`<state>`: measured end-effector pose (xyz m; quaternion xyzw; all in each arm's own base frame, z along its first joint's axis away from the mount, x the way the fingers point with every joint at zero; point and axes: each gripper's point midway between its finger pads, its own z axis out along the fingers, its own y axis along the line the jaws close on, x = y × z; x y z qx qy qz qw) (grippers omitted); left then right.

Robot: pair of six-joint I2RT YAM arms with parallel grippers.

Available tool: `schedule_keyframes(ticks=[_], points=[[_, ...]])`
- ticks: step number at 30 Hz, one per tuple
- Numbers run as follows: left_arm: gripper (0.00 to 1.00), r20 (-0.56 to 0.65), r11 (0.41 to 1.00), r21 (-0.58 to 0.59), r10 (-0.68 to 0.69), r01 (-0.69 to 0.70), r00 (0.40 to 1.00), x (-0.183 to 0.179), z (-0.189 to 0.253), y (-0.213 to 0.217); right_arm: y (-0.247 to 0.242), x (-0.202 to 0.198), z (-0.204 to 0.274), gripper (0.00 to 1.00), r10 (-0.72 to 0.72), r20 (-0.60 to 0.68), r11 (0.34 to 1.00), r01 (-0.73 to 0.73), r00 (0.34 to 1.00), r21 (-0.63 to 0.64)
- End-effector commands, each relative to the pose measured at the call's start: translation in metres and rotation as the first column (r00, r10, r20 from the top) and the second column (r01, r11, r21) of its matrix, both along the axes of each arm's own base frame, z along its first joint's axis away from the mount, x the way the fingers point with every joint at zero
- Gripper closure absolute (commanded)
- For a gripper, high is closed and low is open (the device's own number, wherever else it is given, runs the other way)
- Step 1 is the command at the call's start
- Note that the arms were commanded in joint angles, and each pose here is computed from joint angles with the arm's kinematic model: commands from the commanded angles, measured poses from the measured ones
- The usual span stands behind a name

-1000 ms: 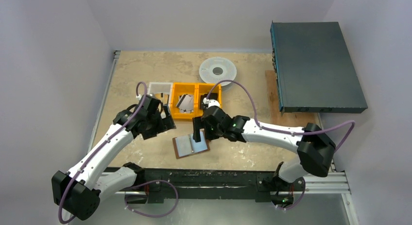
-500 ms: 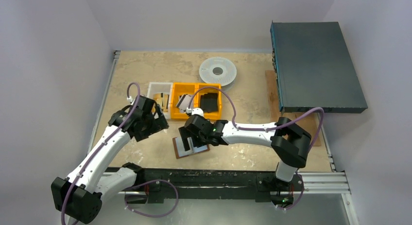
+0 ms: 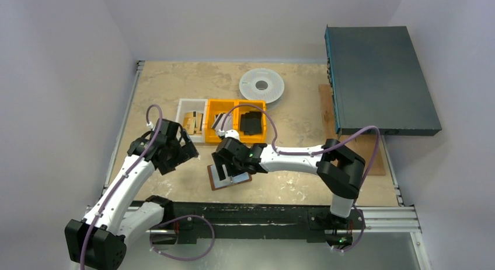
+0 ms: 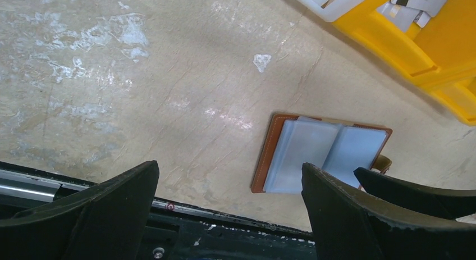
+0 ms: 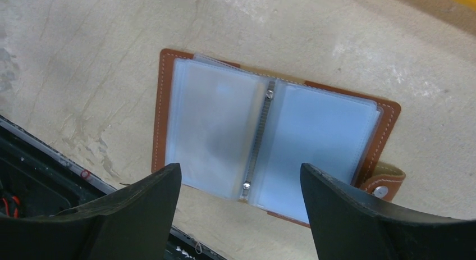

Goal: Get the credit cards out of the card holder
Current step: Remove the credit card from the card holder.

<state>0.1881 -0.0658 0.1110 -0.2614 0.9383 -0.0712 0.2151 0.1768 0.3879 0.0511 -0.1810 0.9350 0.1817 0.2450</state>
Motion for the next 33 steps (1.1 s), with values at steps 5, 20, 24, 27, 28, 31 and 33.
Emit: schedule_keyframes(ticks=[5, 20, 24, 27, 28, 31, 33], points=[[0.01, 0.033, 1.0, -0.023, -0.011, 0.012, 0.999, 0.005, -0.002, -0.001, 0.03, 0.004, 0.009, 0.29, 0.027, 0.015, 1.0, -0.027, 1.0, 0.014], [0.01, 0.025, 0.998, -0.05, -0.028, 0.029, 0.999, 0.005, -0.01, -0.004, 0.026, 0.002, -0.027, 0.39, 0.01, -0.034, 0.995, -0.013, 0.999, -0.095], [0.02, 0.02, 0.997, -0.067, -0.047, 0.048, 0.999, 0.006, -0.013, -0.009, 0.025, -0.007, -0.034, 0.46, 0.014, -0.078, 0.996, -0.021, 0.997, -0.09], [0.02, 0.017, 0.99, -0.109, -0.082, 0.084, 0.996, 0.006, -0.014, -0.018, 0.022, -0.008, -0.037, 0.54, 0.001, -0.087, 0.995, -0.01, 0.996, -0.095], [0.03, 0.018, 0.988, -0.121, -0.095, 0.096, 0.995, 0.007, -0.014, -0.021, 0.021, -0.009, -0.038, 0.58, -0.001, -0.091, 0.996, -0.008, 0.996, -0.092], [0.04, 0.02, 0.972, -0.188, -0.142, 0.143, 0.99, 0.007, -0.017, -0.035, 0.019, -0.009, -0.04, 0.68, -0.01, -0.105, 0.997, 0.001, 0.994, -0.081], [0.06, 0.02, 0.961, -0.226, -0.158, 0.158, 0.987, 0.006, -0.02, -0.042, 0.015, -0.008, -0.043, 0.75, -0.02, -0.124, 0.998, 0.012, 0.992, -0.068]])
